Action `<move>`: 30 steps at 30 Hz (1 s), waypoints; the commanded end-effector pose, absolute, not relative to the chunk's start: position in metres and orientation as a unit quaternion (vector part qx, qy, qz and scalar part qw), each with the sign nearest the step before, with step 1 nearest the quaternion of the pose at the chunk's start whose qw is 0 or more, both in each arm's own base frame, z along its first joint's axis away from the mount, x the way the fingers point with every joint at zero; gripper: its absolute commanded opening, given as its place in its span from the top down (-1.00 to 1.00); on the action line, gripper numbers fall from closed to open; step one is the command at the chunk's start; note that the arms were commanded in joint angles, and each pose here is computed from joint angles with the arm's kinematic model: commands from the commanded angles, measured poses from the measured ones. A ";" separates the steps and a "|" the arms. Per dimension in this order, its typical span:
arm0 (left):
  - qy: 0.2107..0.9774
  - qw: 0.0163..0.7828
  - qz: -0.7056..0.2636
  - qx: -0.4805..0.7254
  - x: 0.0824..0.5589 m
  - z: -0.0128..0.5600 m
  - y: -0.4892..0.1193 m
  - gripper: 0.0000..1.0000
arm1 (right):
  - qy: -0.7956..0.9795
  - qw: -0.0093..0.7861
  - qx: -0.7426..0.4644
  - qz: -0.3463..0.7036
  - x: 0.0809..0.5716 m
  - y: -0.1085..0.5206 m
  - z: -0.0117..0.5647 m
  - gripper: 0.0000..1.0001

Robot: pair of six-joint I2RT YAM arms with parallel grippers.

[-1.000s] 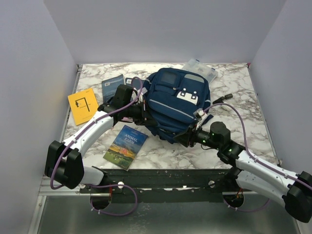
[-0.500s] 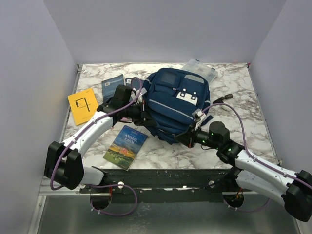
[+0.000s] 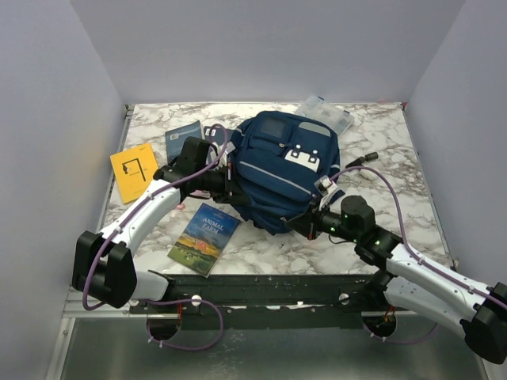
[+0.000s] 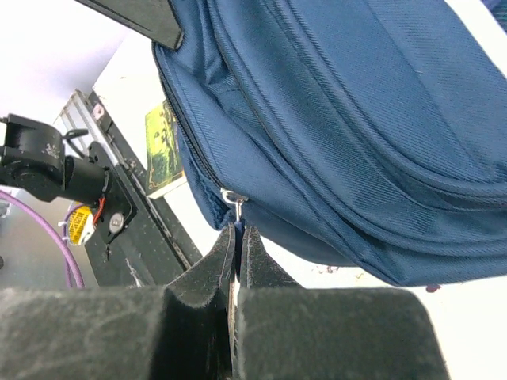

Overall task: Pack the student bag
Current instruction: Unzip the student bag at the center of the board.

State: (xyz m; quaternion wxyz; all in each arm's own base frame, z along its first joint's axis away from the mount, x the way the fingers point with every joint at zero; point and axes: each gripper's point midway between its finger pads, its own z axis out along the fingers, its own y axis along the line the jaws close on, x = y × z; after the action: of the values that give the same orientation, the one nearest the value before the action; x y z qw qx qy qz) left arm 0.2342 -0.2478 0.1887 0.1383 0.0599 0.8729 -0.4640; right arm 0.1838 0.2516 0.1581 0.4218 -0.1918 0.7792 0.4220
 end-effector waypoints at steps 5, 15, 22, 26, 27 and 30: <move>0.838 0.211 -0.492 0.104 0.253 0.244 -0.238 1.00 | 0.866 0.401 -0.105 0.280 0.212 0.213 0.122 0.99; 0.834 0.209 -0.502 0.093 0.257 0.252 -0.233 1.00 | 0.872 0.469 0.137 0.018 0.266 0.118 0.094 0.99; 0.832 0.201 -0.508 0.100 0.254 0.251 -0.234 1.00 | 0.828 0.529 0.181 0.029 0.294 0.112 0.094 0.99; 0.832 0.198 -0.507 0.105 0.253 0.248 -0.234 1.00 | 0.828 0.532 0.174 0.047 0.313 0.113 0.095 0.99; 0.833 0.192 -0.509 0.105 0.252 0.247 -0.234 1.00 | 0.831 0.524 0.181 0.045 0.317 0.108 0.092 0.99; 0.837 0.182 -0.504 0.110 0.246 0.238 -0.239 1.00 | 0.844 0.503 0.186 0.029 0.315 0.098 0.094 0.97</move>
State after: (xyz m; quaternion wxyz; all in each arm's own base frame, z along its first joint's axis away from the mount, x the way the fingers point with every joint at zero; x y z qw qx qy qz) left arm 0.2490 -0.2312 0.2165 0.1542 0.0560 0.8610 -0.4815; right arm 0.3091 0.1266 0.0892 0.5005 0.1696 0.8451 0.0814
